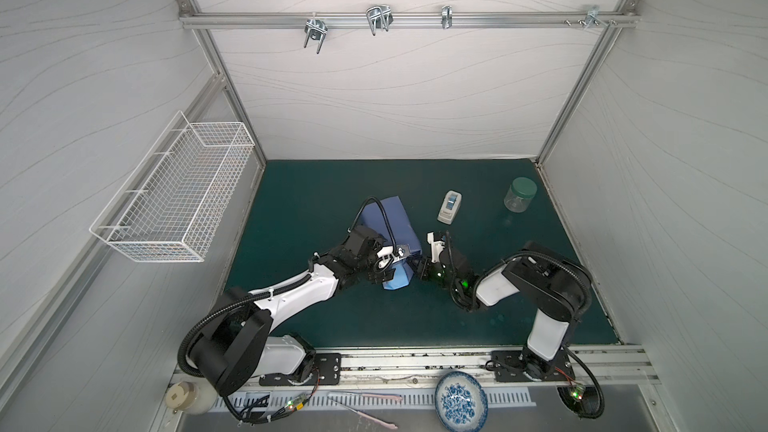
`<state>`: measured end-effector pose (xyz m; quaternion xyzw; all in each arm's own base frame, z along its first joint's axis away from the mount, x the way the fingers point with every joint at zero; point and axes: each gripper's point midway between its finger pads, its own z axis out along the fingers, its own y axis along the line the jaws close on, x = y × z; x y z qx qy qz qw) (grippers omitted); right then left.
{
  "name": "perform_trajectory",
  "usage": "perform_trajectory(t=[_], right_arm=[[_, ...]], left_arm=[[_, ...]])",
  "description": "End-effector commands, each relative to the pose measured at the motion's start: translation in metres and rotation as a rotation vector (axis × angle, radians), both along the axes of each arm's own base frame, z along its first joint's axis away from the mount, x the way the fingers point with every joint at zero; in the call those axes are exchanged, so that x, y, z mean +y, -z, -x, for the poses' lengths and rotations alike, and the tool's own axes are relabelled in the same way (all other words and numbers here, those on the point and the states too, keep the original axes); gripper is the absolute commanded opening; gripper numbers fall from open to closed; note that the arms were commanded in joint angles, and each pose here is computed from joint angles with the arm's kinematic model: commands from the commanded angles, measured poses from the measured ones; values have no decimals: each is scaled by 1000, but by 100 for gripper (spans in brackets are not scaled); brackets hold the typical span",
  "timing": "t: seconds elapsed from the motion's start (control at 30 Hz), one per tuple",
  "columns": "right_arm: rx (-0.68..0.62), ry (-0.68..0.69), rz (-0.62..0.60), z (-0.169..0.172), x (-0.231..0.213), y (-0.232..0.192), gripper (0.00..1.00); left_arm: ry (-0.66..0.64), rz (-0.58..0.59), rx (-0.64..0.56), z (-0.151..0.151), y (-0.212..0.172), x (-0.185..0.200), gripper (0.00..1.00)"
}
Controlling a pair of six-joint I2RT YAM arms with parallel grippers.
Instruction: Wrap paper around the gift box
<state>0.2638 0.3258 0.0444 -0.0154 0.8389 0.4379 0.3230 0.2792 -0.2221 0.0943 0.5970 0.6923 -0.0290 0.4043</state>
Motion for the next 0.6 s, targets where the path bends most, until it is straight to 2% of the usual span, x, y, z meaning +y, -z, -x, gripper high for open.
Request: perform_trajectory(t=[0.0, 0.1, 0.2, 0.3, 0.4, 0.47, 0.53, 0.57], right_arm=[[-3, 14, -25, 3, -7, -4, 21], [17, 17, 18, 17, -28, -1, 26], [39, 17, 55, 28, -52, -6, 30], [45, -7, 124, 30, -68, -25, 35], [-19, -23, 191, 20, -73, -55, 43], [-17, -17, 169, 0, -69, -71, 51], [40, -57, 130, -18, -58, -77, 76], [52, -82, 114, -25, -50, -80, 80]], left_arm=[[-25, 133, -55, -4, -34, -9, 89], [-119, 295, -59, -7, -66, -10, 88], [-281, 535, -7, -10, -105, -4, 88], [-563, 780, 81, -17, -124, 22, 88], [-877, 906, 182, -21, -113, 56, 93], [-1054, 930, 267, -25, -98, 76, 98], [-1160, 962, 402, -33, -83, 87, 98], [-1200, 996, 495, -39, -76, 89, 98]])
